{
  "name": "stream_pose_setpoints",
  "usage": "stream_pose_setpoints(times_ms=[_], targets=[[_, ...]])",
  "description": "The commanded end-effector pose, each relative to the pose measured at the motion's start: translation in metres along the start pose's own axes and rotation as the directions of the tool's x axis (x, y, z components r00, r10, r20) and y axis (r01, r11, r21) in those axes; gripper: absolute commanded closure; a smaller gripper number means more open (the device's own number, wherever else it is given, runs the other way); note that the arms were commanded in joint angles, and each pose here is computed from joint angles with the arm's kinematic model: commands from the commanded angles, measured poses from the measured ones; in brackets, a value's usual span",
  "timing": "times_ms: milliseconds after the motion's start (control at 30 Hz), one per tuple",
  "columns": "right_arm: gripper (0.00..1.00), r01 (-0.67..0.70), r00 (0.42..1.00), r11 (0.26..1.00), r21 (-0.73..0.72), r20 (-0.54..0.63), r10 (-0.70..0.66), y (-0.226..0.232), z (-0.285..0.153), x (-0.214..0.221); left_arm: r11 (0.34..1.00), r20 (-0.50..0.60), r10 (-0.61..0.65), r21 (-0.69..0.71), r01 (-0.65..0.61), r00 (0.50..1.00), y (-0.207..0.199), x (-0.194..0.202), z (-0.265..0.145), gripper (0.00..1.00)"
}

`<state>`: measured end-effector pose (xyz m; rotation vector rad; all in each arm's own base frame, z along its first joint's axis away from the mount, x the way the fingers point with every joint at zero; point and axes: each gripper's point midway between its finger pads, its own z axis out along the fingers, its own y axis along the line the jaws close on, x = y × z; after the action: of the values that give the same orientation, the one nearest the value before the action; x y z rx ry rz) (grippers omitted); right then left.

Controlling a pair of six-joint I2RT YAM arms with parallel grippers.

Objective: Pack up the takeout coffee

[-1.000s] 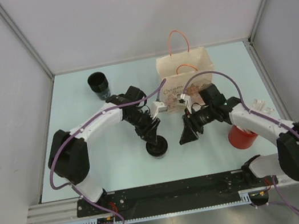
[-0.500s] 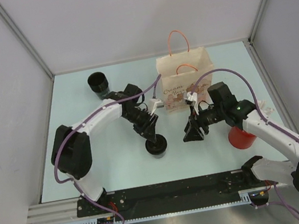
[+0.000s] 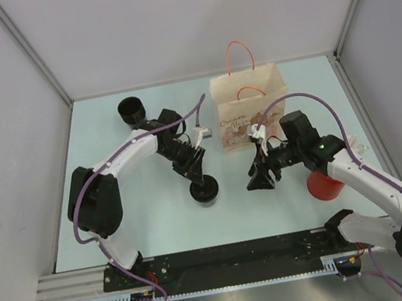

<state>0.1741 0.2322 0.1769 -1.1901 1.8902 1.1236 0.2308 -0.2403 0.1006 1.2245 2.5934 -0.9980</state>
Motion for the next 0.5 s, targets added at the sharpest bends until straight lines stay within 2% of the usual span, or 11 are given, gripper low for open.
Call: stream_pose_setpoints(times_ms=[0, 167, 467], targets=[[0.39, 0.052, 0.999, 0.999, 0.013, 0.012, -0.052, -0.001, -0.001, -0.005, 0.983, -0.008, -0.012, -0.185, 0.011, 1.0, 0.05, -0.002, -0.008, 0.9], [0.38, 0.052, 0.999, 0.998, 0.021, 0.008, -0.052, -0.004, 0.0, -0.004, 0.982, 0.021, -0.059, -0.176, 0.061, 0.998, 0.062, -0.006, -0.013, 0.92], [0.36, 0.051, 0.999, 0.998, 0.033, -0.005, -0.051, -0.008, 0.002, -0.002, 0.968, 0.144, -0.15, -0.18, 0.175, 0.978, 0.089, -0.025, -0.041, 0.92]])
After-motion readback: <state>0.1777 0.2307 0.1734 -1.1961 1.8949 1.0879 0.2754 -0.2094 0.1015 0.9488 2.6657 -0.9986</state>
